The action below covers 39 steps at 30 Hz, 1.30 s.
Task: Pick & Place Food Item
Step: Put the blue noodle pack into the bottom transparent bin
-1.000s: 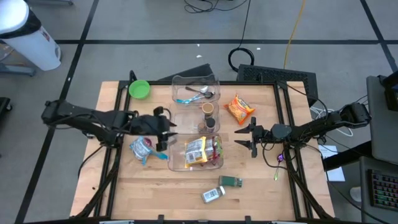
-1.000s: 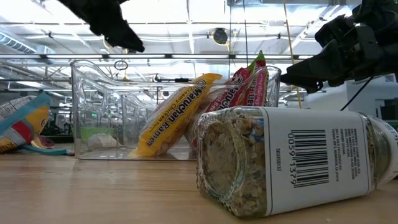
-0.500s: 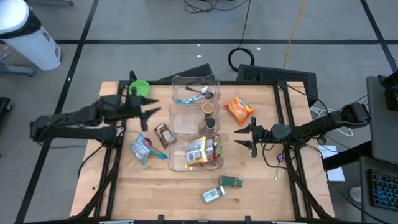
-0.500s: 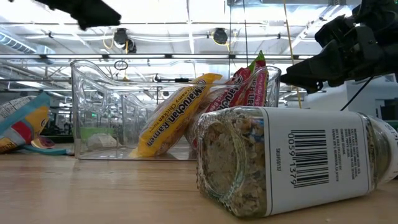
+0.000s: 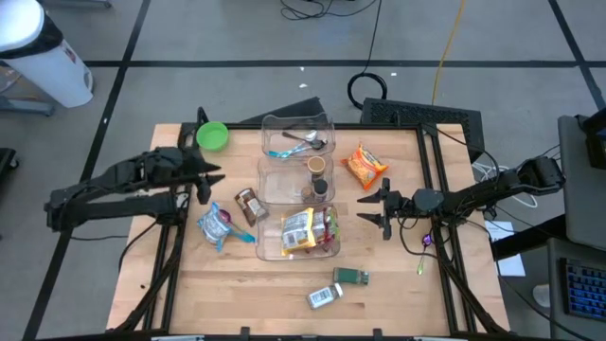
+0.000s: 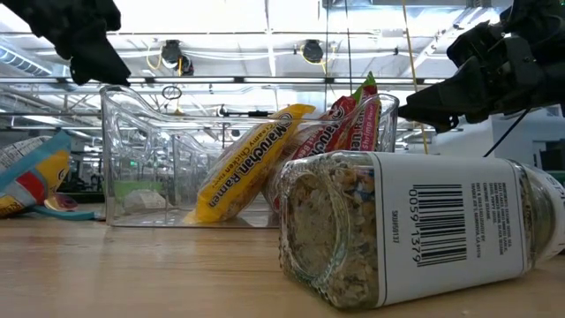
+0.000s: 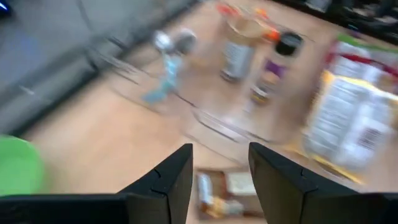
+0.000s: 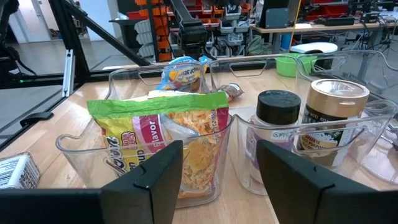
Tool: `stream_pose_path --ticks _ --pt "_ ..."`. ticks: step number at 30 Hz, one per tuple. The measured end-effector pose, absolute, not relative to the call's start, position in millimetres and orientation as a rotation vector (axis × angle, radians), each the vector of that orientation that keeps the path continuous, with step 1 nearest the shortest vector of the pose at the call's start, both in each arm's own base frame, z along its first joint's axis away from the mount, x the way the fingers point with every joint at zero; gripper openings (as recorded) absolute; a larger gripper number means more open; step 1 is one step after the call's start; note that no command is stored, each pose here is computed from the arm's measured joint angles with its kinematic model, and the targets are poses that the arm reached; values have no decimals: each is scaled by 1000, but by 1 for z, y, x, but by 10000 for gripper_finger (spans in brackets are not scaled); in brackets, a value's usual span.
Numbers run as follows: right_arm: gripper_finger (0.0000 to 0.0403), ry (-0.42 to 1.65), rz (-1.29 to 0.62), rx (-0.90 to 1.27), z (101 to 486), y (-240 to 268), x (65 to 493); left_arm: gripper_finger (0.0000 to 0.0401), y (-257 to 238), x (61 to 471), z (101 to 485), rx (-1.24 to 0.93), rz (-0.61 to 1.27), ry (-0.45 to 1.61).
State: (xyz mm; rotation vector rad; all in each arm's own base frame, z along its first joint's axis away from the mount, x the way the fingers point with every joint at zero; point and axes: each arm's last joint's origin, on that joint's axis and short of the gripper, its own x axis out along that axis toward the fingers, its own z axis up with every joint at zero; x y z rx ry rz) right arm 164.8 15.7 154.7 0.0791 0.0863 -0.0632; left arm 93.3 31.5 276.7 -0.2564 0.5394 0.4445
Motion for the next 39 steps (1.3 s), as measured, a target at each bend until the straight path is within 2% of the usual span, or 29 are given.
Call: stream_pose_path --ticks 6,17,29,39 --pt "199 86 -64 79 155 16 165 161 25 108 271 -422 252 611" --pt "199 86 -64 79 155 16 165 161 11 141 246 -498 214 877" --pt "199 86 -64 79 155 16 165 161 7 127 229 -598 345 1153" --pt "199 85 -64 79 155 16 165 161 17 118 226 -396 497 1199"
